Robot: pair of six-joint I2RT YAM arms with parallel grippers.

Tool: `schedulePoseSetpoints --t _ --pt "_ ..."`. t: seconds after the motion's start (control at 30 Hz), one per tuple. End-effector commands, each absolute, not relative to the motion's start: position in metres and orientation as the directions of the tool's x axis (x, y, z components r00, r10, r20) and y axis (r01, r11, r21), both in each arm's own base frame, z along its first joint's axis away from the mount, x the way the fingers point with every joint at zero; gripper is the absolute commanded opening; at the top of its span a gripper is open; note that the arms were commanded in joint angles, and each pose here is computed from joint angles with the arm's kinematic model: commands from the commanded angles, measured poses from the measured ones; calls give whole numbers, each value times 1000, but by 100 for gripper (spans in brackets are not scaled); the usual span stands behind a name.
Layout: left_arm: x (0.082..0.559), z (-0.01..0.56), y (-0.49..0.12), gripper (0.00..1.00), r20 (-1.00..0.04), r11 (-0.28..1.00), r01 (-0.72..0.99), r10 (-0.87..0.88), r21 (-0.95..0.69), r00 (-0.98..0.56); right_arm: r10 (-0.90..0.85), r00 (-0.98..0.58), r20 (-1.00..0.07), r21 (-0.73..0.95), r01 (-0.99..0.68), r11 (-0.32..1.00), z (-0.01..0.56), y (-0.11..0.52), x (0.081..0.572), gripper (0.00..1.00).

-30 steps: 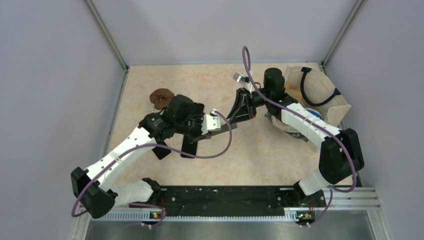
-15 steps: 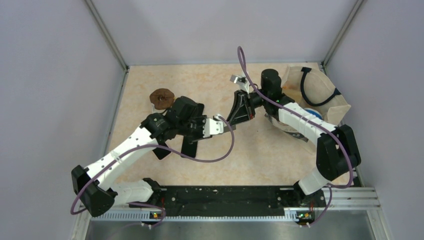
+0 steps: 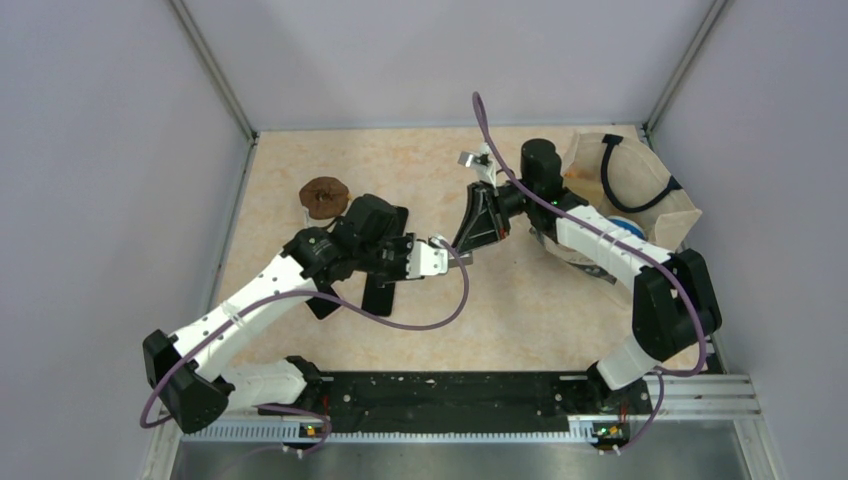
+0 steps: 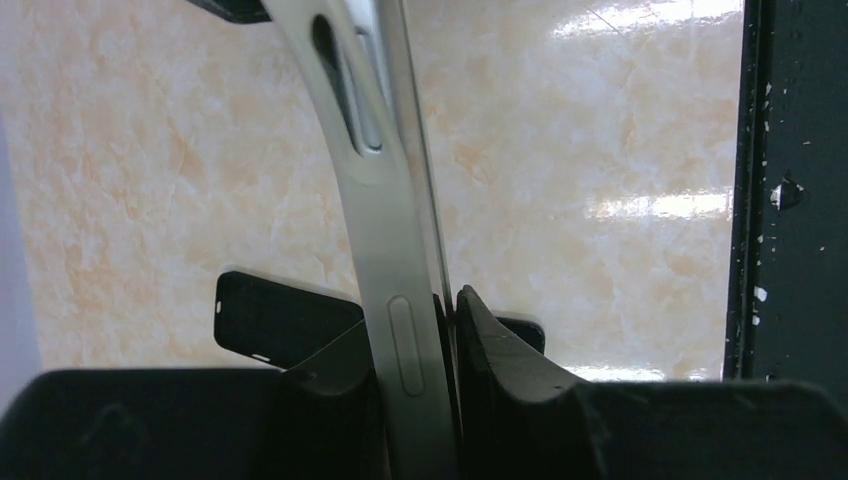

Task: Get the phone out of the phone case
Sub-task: Remove the phone case from the phone.

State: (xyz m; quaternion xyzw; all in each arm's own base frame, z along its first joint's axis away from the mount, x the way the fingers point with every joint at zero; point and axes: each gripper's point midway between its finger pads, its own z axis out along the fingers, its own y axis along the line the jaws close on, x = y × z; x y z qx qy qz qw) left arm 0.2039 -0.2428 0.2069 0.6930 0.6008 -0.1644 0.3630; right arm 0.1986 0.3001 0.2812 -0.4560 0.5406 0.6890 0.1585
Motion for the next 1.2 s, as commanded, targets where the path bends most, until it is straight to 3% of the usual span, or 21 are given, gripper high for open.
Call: schedulePoseSetpoints --t 0.0,0.5,0.67,0.73,0.97,1.03,1.07,1.17 --pt "197 249 -284 0 -695 -164 871 542 464 472 -310 -518 -798 603 -682 -413 284 310 184 0" --pt "200 244 -272 0 -696 -105 887 582 449 421 -233 -519 -823 569 -753 -331 296 305 214 2" --pt "199 240 -266 0 -724 -69 908 580 414 374 -209 -495 -843 531 -828 -182 294 300 231 28" --pt "199 237 -263 0 -744 -44 921 575 388 341 -247 -397 -884 428 -899 -88 289 298 241 38" --pt "203 242 -252 0 -825 42 952 510 304 242 -259 -256 -931 248 -967 64 310 286 251 61" --pt "204 243 -248 0 -847 62 960 489 274 210 -255 -229 -939 212 -973 93 317 282 251 88" --pt "204 244 -246 0 -857 72 963 477 258 194 -252 -216 -943 196 -975 103 320 280 250 95" --pt "207 249 -240 0 -889 105 972 434 210 145 -239 -188 -953 163 -979 122 327 275 246 99"
